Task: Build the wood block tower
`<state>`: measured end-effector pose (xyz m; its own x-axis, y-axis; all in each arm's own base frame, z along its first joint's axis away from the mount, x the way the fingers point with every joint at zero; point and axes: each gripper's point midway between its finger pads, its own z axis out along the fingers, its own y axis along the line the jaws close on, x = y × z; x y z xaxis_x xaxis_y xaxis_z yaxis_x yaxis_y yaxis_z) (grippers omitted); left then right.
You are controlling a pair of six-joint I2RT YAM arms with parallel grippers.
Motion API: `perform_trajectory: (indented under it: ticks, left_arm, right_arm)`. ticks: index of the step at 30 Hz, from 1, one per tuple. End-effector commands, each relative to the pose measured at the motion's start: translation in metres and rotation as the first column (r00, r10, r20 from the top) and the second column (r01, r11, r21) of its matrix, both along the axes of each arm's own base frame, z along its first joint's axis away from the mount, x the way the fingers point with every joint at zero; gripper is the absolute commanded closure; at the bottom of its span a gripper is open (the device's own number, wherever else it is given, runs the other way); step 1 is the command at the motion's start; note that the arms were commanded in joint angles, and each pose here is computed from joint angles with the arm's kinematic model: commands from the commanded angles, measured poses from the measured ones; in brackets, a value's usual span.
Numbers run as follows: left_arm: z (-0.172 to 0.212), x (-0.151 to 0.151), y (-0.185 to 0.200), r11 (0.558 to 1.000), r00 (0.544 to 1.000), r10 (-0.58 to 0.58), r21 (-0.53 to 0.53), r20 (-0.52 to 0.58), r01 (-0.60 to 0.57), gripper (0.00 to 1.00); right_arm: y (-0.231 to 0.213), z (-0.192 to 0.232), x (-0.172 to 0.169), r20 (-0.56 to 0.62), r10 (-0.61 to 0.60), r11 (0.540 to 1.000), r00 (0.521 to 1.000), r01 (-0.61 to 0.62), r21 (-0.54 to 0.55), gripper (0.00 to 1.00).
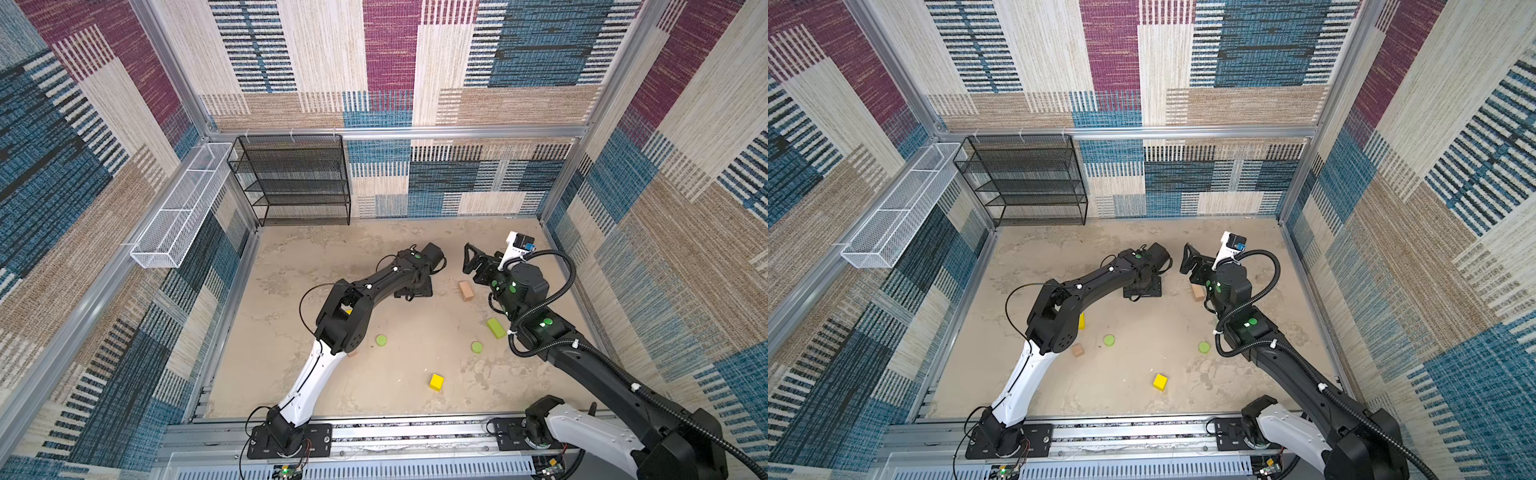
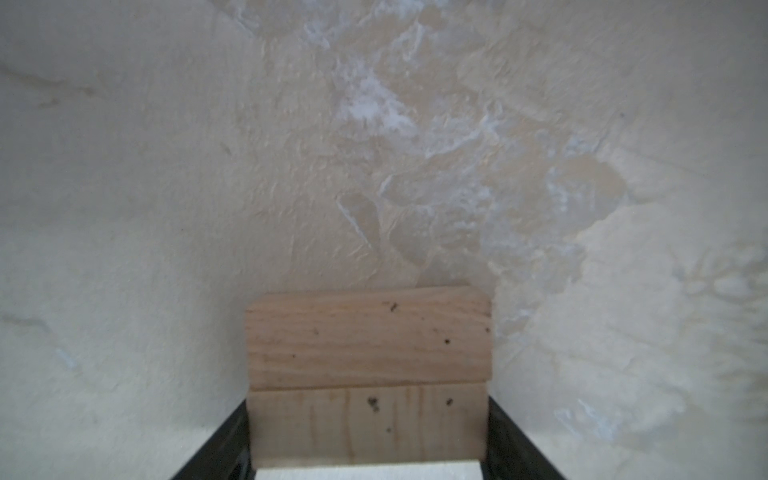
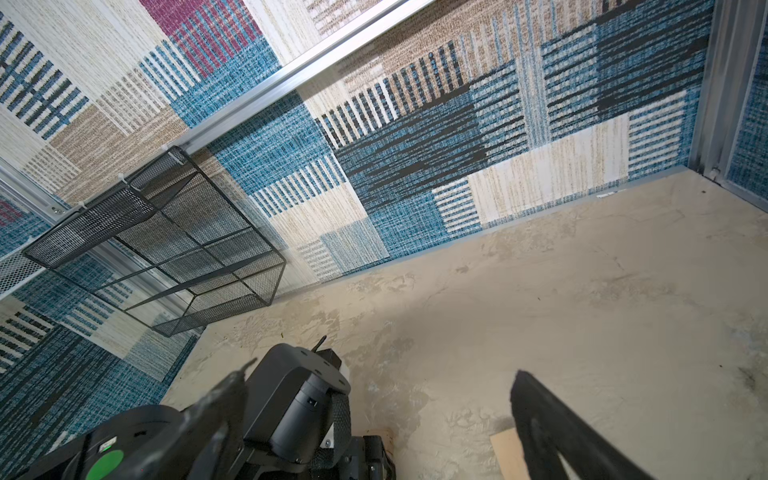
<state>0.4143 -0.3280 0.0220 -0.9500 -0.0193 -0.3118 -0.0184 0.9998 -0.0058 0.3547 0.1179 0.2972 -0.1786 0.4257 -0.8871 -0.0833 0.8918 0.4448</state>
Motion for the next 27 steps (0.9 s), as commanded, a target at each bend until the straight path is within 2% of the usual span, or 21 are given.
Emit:
perform_trajectory:
  ticks: [1, 7, 9, 11, 27]
  left_arm:
    - [-0.019, -0.014, 0.030, 0.991, 0.998, 0.011, 0.133, -0.067, -0.002, 0.29]
    - [-0.020, -0.013, 0.029, 0.991, 0.998, 0.008, 0.132, -0.069, 0.001, 0.19]
    - [-0.020, -0.013, 0.028, 0.992, 0.997, 0.006, 0.127, -0.071, 0.003, 0.13]
    - [-0.019, -0.012, 0.027, 0.992, 0.998, 0.005, 0.123, -0.069, 0.003, 0.01]
    - [0.000, -0.016, 0.016, 0.997, 0.996, -0.041, 0.059, -0.078, 0.045, 0.01]
  right_arm:
    - [-0.002, 0.002, 0.001, 0.010, -0.011, 1.000, 1.000, 0.011, 0.013, 0.01]
    - [-0.001, 0.002, 0.001, 0.007, -0.010, 1.000, 1.000, 0.010, 0.013, 0.01]
    - [-0.001, 0.002, 0.001, 0.007, -0.011, 1.000, 1.000, 0.011, 0.014, 0.01]
    - [-0.002, 0.001, 0.002, 0.006, -0.012, 1.000, 1.000, 0.012, 0.013, 0.01]
    - [-0.002, 0.000, 0.002, 0.004, -0.012, 1.000, 1.000, 0.012, 0.014, 0.01]
